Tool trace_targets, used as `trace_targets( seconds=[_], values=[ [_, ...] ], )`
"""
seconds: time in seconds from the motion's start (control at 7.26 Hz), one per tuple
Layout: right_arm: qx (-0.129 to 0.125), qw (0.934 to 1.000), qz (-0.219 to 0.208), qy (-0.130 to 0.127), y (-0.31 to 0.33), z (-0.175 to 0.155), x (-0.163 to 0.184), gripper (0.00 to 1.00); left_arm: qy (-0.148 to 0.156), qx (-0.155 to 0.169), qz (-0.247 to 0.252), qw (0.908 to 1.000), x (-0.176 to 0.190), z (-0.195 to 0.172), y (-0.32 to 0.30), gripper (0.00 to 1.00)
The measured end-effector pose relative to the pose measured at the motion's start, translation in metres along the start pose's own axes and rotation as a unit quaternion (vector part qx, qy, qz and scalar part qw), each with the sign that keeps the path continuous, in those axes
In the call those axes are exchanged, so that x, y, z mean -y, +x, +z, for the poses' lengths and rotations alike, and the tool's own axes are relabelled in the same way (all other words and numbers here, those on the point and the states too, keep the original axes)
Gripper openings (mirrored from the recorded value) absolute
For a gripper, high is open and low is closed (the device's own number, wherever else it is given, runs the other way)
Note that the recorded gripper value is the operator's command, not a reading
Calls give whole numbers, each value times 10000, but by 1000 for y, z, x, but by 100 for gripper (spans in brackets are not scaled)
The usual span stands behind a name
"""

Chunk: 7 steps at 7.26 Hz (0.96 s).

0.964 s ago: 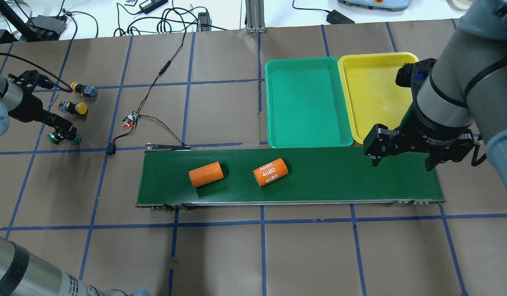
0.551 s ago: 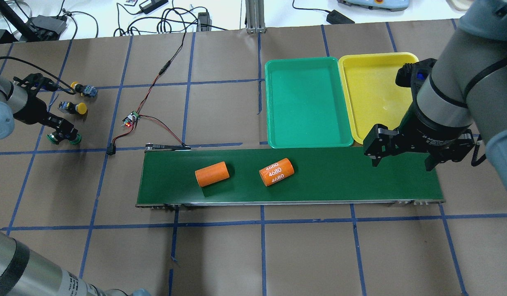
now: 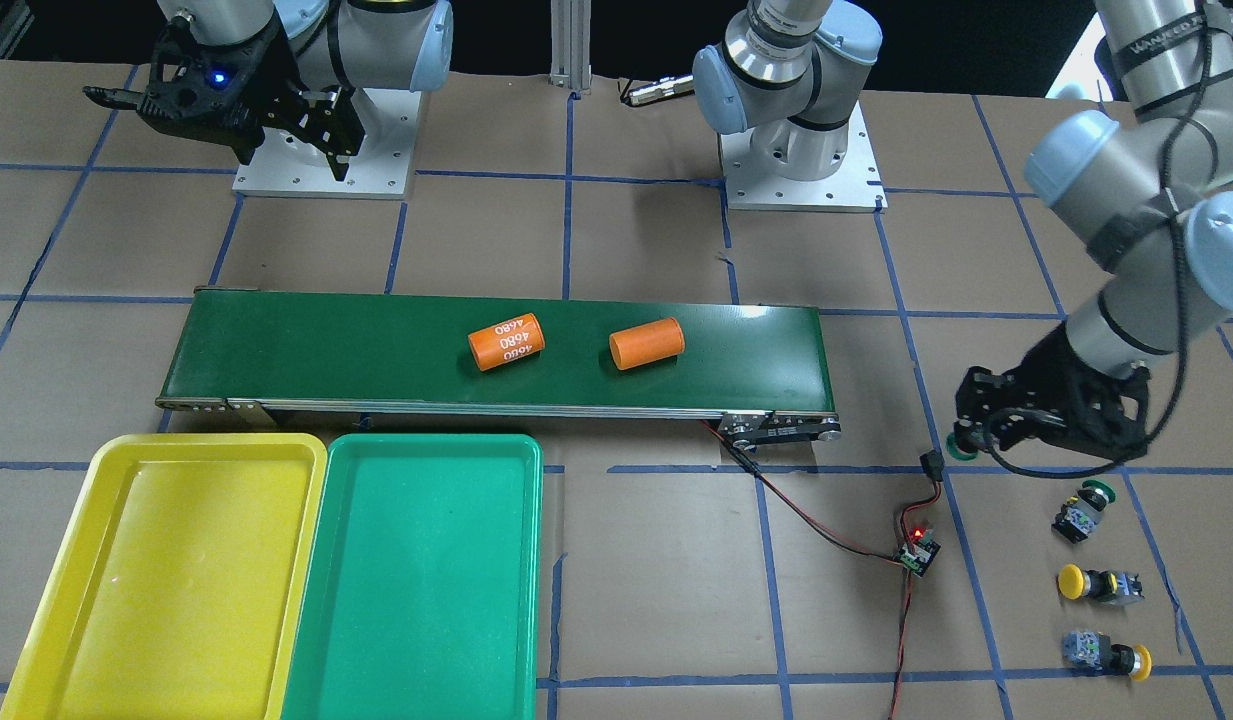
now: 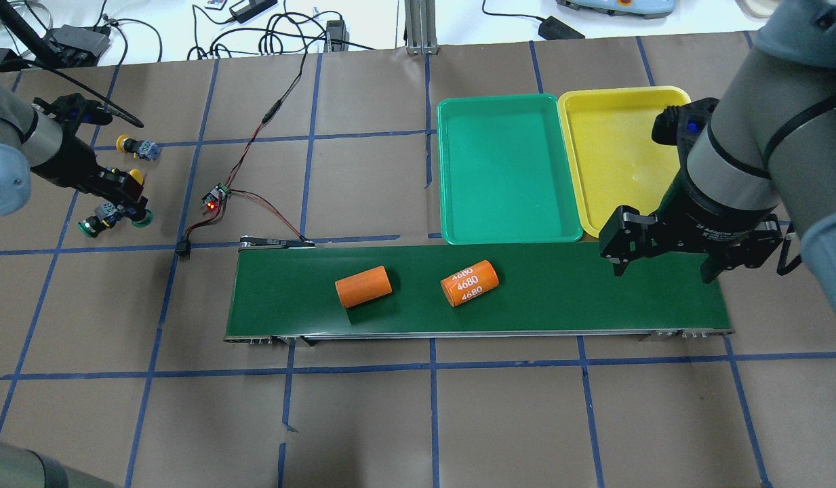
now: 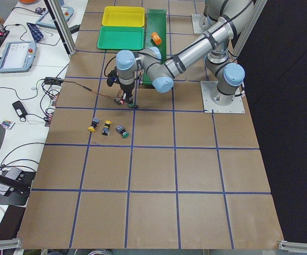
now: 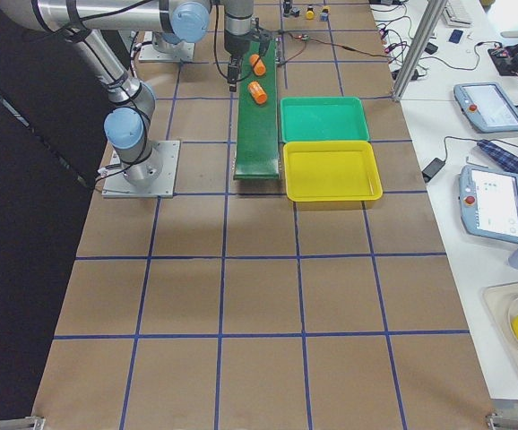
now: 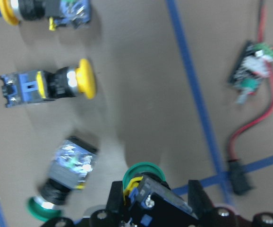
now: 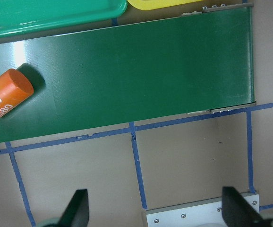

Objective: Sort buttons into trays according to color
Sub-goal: 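Place the green-capped button on the conveyor and withdraw the left gripper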

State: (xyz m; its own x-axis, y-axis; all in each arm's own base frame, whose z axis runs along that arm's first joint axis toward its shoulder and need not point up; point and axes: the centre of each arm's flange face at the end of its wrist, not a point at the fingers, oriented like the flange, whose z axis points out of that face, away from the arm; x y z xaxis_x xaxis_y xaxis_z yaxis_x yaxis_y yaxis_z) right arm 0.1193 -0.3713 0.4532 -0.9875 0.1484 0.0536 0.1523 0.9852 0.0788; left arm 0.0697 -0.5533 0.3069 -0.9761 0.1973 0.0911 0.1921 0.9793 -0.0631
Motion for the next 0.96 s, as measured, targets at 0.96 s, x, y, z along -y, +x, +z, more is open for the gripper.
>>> trace_targets(
  seconds=[0.96],
  values=[
    [-2,10000,47,-2,1,2,-3,100,-405,-83,-1422,9890,-41,21,200,0]
  ],
)
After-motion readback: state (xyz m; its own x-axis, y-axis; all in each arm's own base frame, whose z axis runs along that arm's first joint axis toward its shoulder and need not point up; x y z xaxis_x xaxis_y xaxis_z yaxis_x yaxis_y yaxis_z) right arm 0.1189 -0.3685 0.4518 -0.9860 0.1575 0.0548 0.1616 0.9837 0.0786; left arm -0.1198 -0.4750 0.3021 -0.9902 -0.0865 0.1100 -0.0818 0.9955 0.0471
